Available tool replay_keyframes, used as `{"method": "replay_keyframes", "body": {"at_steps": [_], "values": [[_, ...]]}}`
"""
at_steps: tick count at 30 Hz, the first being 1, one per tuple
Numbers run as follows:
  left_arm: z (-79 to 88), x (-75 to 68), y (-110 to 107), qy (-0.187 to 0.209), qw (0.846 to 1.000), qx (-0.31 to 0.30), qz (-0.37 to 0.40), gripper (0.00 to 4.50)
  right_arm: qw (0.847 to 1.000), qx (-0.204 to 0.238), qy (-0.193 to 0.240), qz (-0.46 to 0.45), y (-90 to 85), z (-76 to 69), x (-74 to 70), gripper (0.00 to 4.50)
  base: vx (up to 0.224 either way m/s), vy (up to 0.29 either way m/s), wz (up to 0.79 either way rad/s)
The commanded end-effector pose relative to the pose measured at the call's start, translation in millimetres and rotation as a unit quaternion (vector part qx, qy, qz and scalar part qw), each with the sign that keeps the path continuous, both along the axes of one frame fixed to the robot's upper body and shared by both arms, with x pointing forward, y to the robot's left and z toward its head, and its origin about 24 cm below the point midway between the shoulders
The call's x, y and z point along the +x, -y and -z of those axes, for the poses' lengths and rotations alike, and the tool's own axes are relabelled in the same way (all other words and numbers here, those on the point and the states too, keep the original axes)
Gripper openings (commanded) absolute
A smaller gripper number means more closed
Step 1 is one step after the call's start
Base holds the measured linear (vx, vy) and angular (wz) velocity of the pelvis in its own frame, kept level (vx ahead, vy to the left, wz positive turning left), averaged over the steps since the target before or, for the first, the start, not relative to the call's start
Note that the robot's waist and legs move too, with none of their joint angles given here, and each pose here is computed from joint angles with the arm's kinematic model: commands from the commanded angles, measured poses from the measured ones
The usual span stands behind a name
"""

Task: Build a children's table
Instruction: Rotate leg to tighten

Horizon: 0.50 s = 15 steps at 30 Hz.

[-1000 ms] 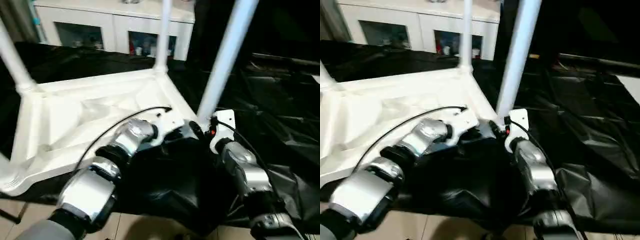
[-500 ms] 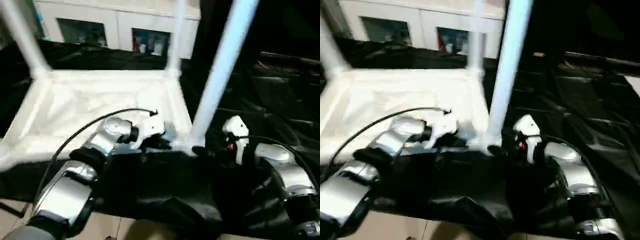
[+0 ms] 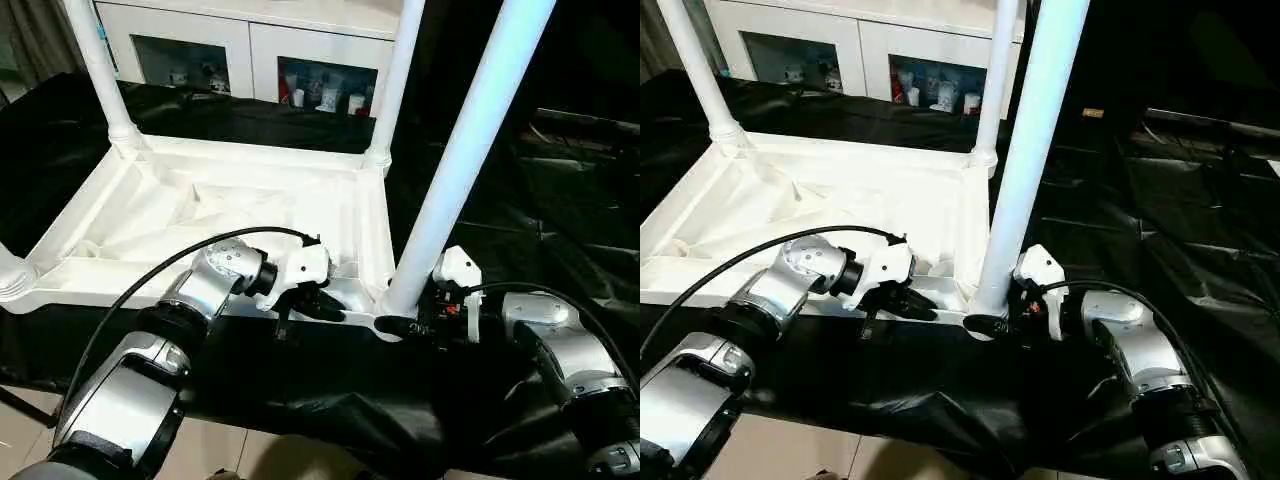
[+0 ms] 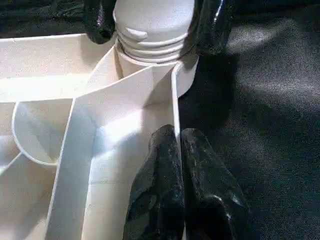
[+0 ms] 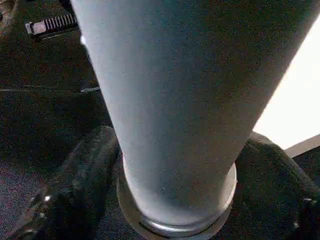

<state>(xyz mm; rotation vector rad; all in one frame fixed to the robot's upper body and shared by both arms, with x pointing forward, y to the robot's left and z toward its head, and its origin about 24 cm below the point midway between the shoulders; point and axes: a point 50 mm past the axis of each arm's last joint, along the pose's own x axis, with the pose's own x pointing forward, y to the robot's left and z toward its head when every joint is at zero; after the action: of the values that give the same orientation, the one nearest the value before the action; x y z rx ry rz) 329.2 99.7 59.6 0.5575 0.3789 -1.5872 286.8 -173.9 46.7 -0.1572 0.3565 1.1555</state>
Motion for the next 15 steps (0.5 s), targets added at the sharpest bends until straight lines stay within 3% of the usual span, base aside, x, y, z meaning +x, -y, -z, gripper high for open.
{"method": "replay_keyframes", "body": {"at_steps": [1, 7, 15], "values": [[-3.7, -2.4, 5.7, 0.007, 1.0, -0.002, 0.025, 0.0, 1.0, -0.003, 0.0, 0.002, 3.4, -2.3, 1.9, 3.32, 0.0, 0.0, 0.0], [-3.5, -3.1, 5.0, 0.006, 1.0, 0.001, 0.024, 0.0, 1.0, 0.001, -0.002, 0.001, 2.9, -2.0, 1.5, 2.8, 0.0, 0.0, 0.0], [0.8, -4.8, 1.4, -0.007, 1.0, 0.015, 0.024, 0.0, 1.0, 0.006, -0.01, 0.005, 2.2, 2.3, -2.2, 2.68, 0.0, 0.0, 0.0]]}}
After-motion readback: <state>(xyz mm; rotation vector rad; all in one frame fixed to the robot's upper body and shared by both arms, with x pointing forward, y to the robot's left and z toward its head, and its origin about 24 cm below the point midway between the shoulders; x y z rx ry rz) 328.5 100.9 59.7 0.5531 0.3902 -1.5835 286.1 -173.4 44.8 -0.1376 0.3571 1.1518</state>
